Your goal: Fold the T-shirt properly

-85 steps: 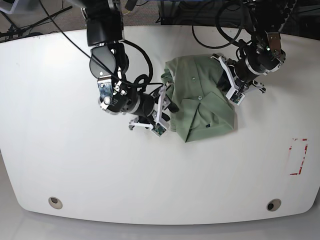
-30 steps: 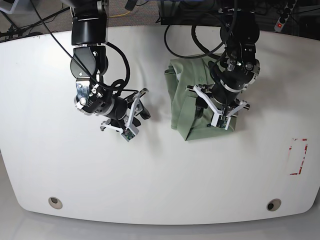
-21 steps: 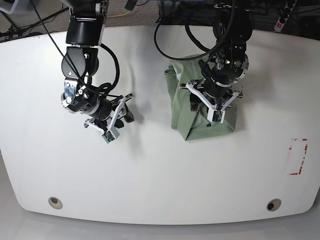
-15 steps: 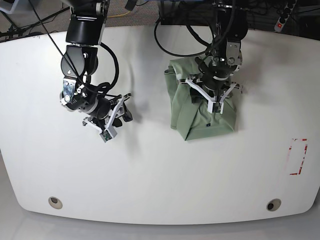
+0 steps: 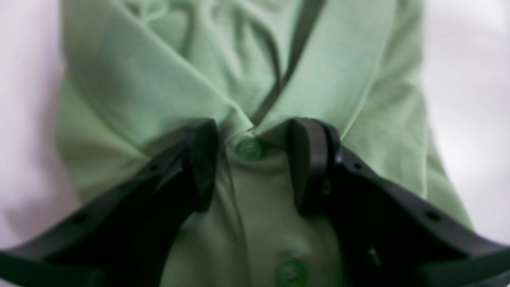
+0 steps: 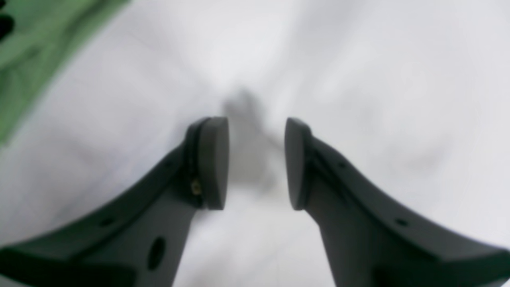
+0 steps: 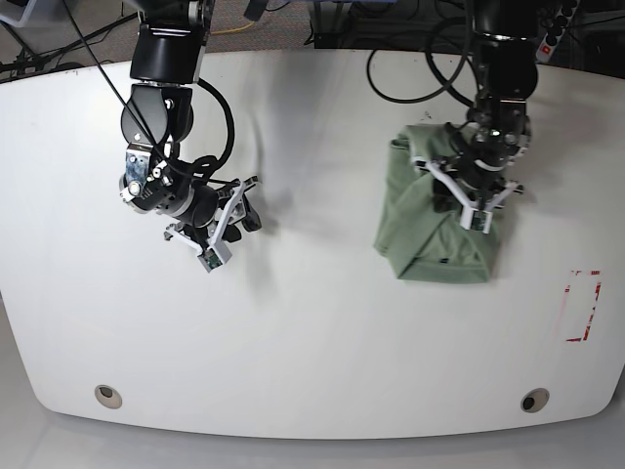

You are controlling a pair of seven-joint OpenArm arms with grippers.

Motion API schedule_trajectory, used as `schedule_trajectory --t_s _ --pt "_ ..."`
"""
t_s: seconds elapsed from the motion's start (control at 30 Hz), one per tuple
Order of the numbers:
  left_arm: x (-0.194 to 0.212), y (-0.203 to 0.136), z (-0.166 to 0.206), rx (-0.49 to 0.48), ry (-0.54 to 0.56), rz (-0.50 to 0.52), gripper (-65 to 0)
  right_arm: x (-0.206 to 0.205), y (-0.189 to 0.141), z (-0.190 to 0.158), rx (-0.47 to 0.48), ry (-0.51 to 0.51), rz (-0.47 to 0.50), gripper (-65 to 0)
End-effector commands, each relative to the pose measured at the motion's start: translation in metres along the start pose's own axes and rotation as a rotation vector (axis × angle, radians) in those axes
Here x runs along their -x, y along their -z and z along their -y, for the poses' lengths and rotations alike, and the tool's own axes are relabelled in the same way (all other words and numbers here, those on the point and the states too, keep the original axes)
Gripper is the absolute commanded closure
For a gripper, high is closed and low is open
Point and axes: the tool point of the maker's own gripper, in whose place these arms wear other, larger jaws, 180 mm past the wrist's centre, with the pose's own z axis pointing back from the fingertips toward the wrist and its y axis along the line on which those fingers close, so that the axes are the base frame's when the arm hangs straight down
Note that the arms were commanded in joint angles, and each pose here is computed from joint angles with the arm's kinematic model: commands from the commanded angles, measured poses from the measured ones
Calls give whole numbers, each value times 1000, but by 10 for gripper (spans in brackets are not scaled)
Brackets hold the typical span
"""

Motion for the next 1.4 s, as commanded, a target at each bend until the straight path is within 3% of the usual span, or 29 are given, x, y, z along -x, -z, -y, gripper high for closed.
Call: schedule_trajectory --t_s 0.0,0.37,0.5,0.63,0.9,1.03,1.2,1.37 --pt "31 -10 -49 -73 72 -135 -281 -27 -8 5 14 -24 79 -217" --pt "50 -69 -227 -246 148 -278 -281 -34 -12 3 18 -44 96 -217" --pt "40 -90 -266 -267 166 -236 -281 -30 -11 1 14 -41 90 -217" --pt "26 -101 -274 -242 212 -221 -281 -34 -12 -7 7 -43 107 -217" --pt "-53 -108 -259 -256 360 -80 -281 -37 -17 -11 18 -59 126 -217" --pt "-72 -90 -207 -192 397 13 -279 -42 -19 -9 25 -64 155 -217" --pt "-94 -61 -145 -130 336 199 -278 -43 -23 14 151 -88 200 -217" --pt "-117 -46 -92 -111 238 450 -279 -44 -34 22 266 -159 354 -217"
